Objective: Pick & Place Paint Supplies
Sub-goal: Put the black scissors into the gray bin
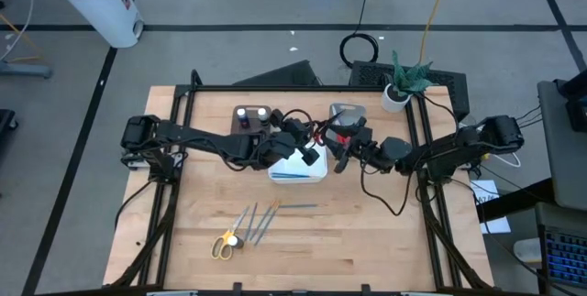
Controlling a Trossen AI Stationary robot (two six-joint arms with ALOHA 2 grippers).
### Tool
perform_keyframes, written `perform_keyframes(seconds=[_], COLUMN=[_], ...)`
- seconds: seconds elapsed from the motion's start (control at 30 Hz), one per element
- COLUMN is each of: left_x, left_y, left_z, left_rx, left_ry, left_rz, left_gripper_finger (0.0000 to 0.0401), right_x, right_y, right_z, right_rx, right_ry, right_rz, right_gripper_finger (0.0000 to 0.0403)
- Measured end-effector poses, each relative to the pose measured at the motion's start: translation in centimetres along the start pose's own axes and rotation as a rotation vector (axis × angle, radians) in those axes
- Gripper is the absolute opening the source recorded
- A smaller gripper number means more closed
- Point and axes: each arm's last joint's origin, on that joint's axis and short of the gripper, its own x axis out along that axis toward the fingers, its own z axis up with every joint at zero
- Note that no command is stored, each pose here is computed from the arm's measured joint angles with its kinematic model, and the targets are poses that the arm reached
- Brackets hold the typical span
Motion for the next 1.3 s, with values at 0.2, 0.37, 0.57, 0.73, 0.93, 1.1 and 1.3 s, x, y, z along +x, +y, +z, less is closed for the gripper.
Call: perform_keyframes(seconds=[0.2,0.37,0.57,0.73,0.93,1.1,1.3], left_x=[-0.1,-0.3,-0.5,-0.6,-0.8,-2.3,-6.2], left_y=[-0.3,-0.4,-0.7,-1.0,-1.1,-0.5,1.8], left_z=[-0.7,-0.9,-0.8,-0.9,-1.1,0.0,2.9], left_rx=[0.054,0.076,0.077,0.065,0.074,0.088,0.123], left_ry=[0.067,0.082,0.076,0.087,0.117,0.201,0.147], left_rz=[-0.091,-0.105,-0.135,-0.178,-0.258,-0.424,-0.586], left_gripper_finger=[0.0011,0.001,0.0017,0.0019,0.0031,0.0102,0.0186], right_x=[0.0,0.2,0.3,0.3,0.3,0.1,-0.3], right_y=[0.1,-0.2,-0.5,-0.5,-0.4,-0.6,-3.3], right_z=[0.0,-0.2,-0.4,-0.4,-0.5,0.0,2.0], right_rx=[0.004,0.03,0.064,0.073,0.067,0.068,0.136], right_ry=[0.007,0.021,0.047,0.05,0.068,0.103,0.188], right_rz=[0.039,0.026,0.031,0.048,0.093,0.21,0.277], right_gripper_finger=[0.0191,0.0178,0.0124,0.0044,0.0024,0.0024,0.0024])
